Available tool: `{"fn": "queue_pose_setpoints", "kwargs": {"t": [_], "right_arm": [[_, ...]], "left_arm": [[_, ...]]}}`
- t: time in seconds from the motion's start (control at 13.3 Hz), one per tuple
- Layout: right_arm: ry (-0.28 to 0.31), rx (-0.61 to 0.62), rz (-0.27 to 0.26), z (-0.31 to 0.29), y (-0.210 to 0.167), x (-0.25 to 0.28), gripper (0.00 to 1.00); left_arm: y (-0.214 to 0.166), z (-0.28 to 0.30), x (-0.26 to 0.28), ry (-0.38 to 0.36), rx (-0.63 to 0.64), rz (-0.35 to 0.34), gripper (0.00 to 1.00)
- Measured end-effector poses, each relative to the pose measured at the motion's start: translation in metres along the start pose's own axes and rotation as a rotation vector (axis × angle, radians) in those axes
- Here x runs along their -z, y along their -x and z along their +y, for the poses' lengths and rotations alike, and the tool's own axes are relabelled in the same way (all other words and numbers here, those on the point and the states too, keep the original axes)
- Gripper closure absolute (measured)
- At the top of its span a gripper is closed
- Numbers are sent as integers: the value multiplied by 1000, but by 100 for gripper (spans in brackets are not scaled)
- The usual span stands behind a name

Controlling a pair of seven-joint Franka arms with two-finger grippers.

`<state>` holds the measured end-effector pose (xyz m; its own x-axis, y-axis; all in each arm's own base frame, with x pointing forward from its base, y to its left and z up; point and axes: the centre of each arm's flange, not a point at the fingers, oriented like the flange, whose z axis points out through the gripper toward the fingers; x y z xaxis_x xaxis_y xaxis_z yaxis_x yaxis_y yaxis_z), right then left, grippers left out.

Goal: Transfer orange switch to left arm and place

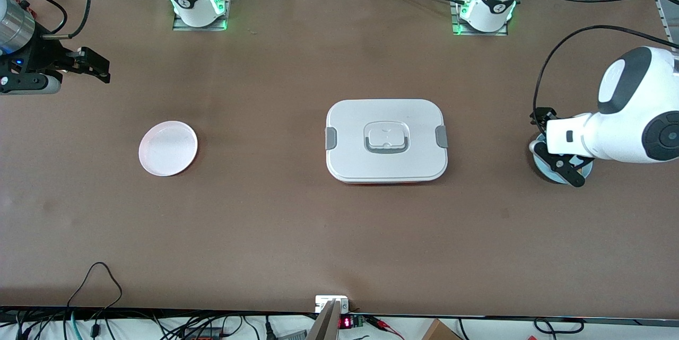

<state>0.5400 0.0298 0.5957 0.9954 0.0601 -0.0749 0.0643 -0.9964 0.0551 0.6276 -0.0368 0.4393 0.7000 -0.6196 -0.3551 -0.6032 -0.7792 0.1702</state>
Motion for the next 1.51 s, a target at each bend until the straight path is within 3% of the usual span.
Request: {"fn": "queue_pose_setpoints", "kwargs": {"t": [0.23,0.68,0.83,1.05,1.51], "right_arm": [[-28,-9,0,2,0,0,0],[-29,-18,9,11,0,5,0],[-29,-16,7,11,0,5,0],[-30,-16,-3,11,1,4,0],[-30,-15,-8,11,1,3,0]], "left_arm": [[19,-6,36,-4,39,23,0],[49,-12,95,-62,120,130,0],[60,0,113,-53,281,160,0],[82,12,121,20,500,190,0],[126,45,82,44,645,364,0]]}}
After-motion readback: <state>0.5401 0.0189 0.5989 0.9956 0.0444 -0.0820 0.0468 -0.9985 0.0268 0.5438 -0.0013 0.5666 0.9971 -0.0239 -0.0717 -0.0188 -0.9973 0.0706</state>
